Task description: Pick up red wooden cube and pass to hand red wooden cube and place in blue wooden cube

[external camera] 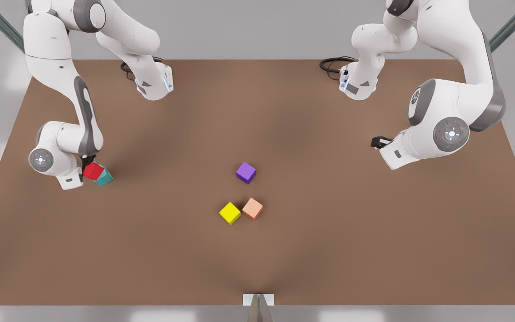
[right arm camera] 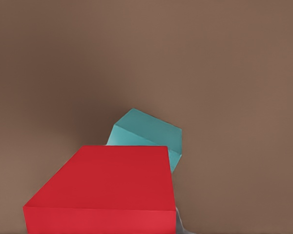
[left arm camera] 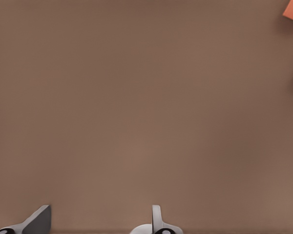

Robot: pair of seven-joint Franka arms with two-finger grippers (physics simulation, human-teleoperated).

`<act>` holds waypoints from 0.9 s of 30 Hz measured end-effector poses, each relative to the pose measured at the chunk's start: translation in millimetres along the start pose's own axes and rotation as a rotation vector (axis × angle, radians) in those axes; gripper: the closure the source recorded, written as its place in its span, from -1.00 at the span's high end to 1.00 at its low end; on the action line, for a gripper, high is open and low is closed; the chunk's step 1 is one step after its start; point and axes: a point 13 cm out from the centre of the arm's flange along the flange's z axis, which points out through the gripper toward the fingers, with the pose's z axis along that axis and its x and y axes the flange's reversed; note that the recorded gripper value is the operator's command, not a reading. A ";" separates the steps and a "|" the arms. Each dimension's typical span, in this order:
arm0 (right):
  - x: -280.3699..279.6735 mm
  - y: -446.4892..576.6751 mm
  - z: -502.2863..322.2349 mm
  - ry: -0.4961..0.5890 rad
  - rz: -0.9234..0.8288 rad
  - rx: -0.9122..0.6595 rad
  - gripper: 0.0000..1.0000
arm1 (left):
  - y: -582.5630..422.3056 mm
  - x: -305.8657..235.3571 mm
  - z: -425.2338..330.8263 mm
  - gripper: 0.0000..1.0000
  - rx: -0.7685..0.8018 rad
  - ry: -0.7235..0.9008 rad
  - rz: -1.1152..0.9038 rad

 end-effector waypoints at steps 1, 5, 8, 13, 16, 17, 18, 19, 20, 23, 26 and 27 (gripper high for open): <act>-0.5 1.0 2.0 -0.001 0.002 0.000 0.12 | 0.2 0.0 0.0 1.00 0.000 0.000 0.001; -1.2 0.7 9.2 -0.005 0.015 0.004 0.13 | 0.4 0.1 0.1 1.00 -0.001 0.000 0.005; -0.2 -1.1 11.9 -0.008 0.026 0.009 1.00 | 0.6 -0.6 1.6 1.00 0.000 0.004 0.008; -1.0 -2.5 12.9 -0.010 0.039 0.017 1.00 | 0.7 -1.3 4.3 1.00 0.001 0.011 0.012; -1.5 -3.0 10.2 -0.012 0.045 0.022 1.00 | 0.9 -1.3 4.4 1.00 0.001 0.011 0.013; -1.8 -3.0 8.6 -0.012 0.047 0.024 1.00 | 0.8 -1.3 4.5 1.00 0.001 0.011 0.014; -2.2 -2.8 7.2 -0.013 0.049 0.025 1.00 | 0.8 -1.7 5.3 1.00 0.002 0.013 0.014; -2.7 -2.5 6.1 -0.014 0.051 0.025 1.00 | 1.2 -2.2 6.3 1.00 0.002 0.015 0.014; -3.1 -2.0 4.0 -0.015 0.052 0.026 1.00 | 1.5 -2.5 6.6 1.00 0.003 0.016 0.014; -2.7 -0.1 -6.8 -0.018 0.058 0.031 1.00 | 1.8 -2.7 6.9 1.00 0.003 0.017 0.015; -2.3 4.7 -26.5 -0.028 0.069 0.038 1.00 | 2.3 -2.6 7.0 1.00 0.003 0.017 0.015; -3.4 7.1 -36.8 -0.036 0.074 0.040 1.00 | 2.3 -2.5 7.2 1.00 0.003 0.017 0.015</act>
